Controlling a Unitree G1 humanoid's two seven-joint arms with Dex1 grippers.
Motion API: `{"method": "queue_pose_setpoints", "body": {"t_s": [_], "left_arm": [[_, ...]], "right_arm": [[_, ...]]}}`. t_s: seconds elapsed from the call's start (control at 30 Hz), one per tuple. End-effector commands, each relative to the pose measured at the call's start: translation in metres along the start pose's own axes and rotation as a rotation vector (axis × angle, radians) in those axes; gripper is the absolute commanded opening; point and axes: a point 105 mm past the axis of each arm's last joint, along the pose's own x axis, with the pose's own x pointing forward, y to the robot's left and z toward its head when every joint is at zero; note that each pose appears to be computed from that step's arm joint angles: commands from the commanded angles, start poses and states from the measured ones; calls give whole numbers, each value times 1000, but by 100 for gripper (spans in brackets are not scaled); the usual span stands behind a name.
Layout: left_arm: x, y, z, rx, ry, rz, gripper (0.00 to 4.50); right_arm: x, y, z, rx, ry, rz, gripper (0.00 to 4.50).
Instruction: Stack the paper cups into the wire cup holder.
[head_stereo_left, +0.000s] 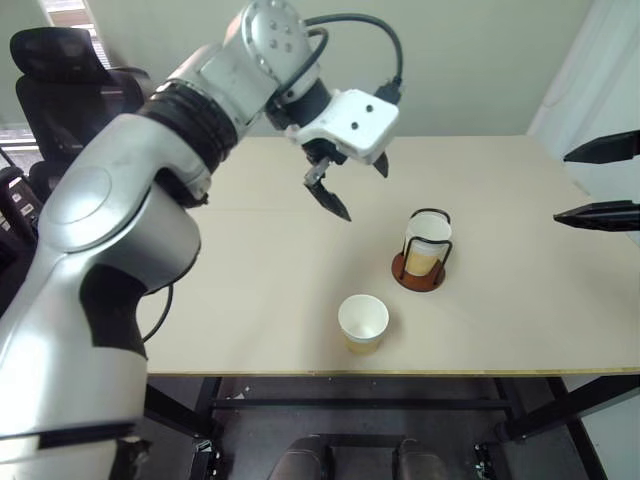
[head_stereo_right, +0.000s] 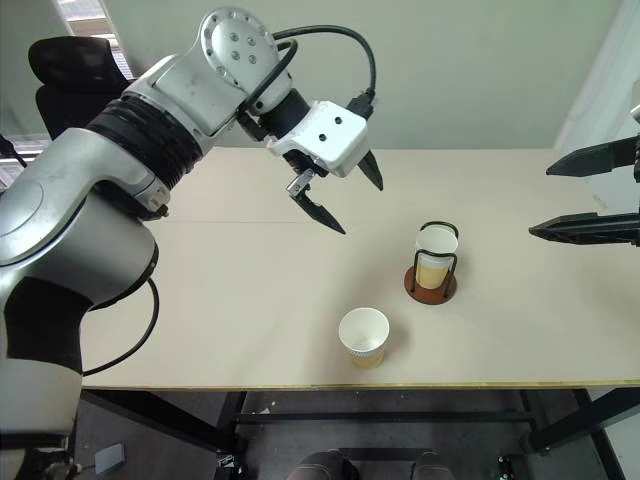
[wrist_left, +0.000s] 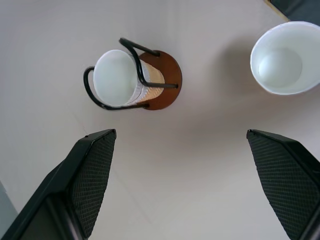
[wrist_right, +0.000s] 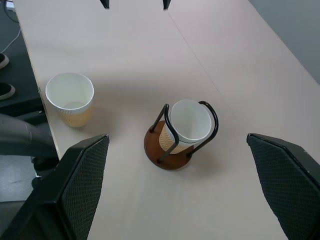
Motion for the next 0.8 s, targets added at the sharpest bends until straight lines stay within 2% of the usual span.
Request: {"method": "queue_pose_setpoints", "body": {"t_s": [0.03, 0.23, 0.5, 0.6, 0.8], "left_arm": [[-17, 0, -2, -75, -96, 74, 447], [-39, -11, -20, -261, -239, 189, 447], [-45, -50, -56, -414, -185, 170, 447], [-43, -74, -70, -469, -141, 130, 447], [-40, -99, -79, -513, -123, 85, 447]], "right_arm": [[-7, 1, 11, -47, -36, -37, 450], [-3, 2, 7, -35, -25, -42, 450], [24, 27, 1, 21, -3, 58, 450], [37, 39, 0, 37, -10, 108, 450], [55, 49, 7, 39, -38, 137, 450]]}}
